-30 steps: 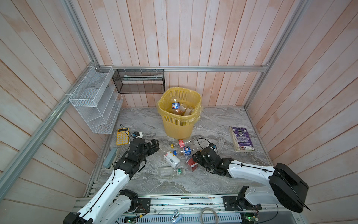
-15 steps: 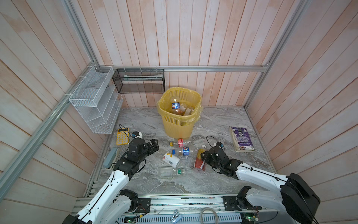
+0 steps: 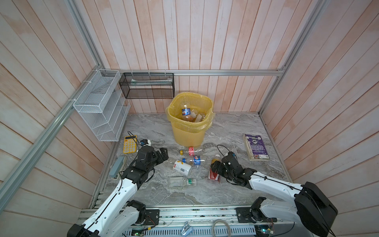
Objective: Throw the plastic bottles in the bin
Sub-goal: 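Close the right gripper on the gold-label bottle and lift it, then carry the gold-label bottle over the bin and release it with the right gripper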
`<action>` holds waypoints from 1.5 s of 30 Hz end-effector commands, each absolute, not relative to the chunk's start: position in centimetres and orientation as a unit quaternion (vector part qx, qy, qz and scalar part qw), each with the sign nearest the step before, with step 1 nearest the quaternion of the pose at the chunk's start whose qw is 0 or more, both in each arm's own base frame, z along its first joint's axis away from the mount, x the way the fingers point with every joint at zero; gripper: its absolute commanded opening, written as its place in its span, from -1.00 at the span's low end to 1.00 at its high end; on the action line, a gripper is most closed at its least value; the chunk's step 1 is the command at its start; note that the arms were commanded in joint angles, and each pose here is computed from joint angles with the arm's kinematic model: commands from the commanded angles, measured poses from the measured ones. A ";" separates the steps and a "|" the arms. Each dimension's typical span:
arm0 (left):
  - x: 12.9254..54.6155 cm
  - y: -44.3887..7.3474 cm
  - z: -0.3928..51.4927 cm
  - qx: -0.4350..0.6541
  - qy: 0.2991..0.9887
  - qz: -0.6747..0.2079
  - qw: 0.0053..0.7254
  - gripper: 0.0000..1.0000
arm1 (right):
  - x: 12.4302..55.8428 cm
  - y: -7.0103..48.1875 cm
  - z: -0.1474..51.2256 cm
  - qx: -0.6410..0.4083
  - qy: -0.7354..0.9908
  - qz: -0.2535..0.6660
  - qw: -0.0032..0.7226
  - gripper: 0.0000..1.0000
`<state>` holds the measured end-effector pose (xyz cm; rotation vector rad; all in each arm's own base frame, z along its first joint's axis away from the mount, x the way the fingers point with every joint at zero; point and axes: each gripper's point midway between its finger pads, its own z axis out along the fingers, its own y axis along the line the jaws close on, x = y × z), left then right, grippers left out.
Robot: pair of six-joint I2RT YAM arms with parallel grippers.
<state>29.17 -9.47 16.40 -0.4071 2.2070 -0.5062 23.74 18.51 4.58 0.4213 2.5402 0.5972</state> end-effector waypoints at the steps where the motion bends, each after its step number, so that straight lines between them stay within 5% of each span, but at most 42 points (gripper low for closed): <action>1: 29.2 -9.3 17.1 -0.159 0.873 -0.196 0.418 0.99 | 23.9 18.3 3.8 0.123 0.947 0.177 0.238 0.86; 6: 29.3 -9.2 17.0 -0.159 0.874 -0.191 0.417 1.00 | 23.5 18.4 2.1 0.098 0.961 0.148 0.213 0.60; 10: 29.2 -8.9 16.9 -0.161 0.875 -0.184 0.417 1.00 | 23.4 17.5 3.1 0.110 0.955 0.146 0.233 0.23; 14: 29.3 -9.0 16.7 -0.160 0.876 -0.185 0.415 1.00 | 24.0 16.9 5.8 0.117 0.944 0.151 0.268 0.08; 20: 29.7 -9.0 16.5 -0.163 0.878 -0.181 0.412 1.00 | 26.4 15.3 14.6 0.119 0.906 0.147 0.380 0.10; 25: 29.8 -9.0 16.7 -0.162 0.875 -0.186 0.417 0.99 | 28.7 12.0 32.0 0.141 0.780 0.181 0.583 0.11; 31: 29.6 -9.5 16.5 -0.161 0.875 -0.201 0.410 1.00 | 28.1 10.1 47.9 0.135 0.629 0.223 0.732 0.14; 36: 29.4 -9.8 16.7 -0.158 0.874 -0.211 0.409 1.00 | 31.5 15.9 53.7 0.057 0.599 0.283 0.747 0.18; 40: 29.3 -10.2 16.5 -0.154 0.876 -0.218 0.401 0.99 | 38.7 25.4 51.0 -0.040 0.669 0.314 0.673 0.23; 45: 29.1 -10.1 16.3 -0.153 0.883 -0.211 0.391 1.00 | 44.9 30.2 47.2 -0.081 0.748 0.271 0.600 0.77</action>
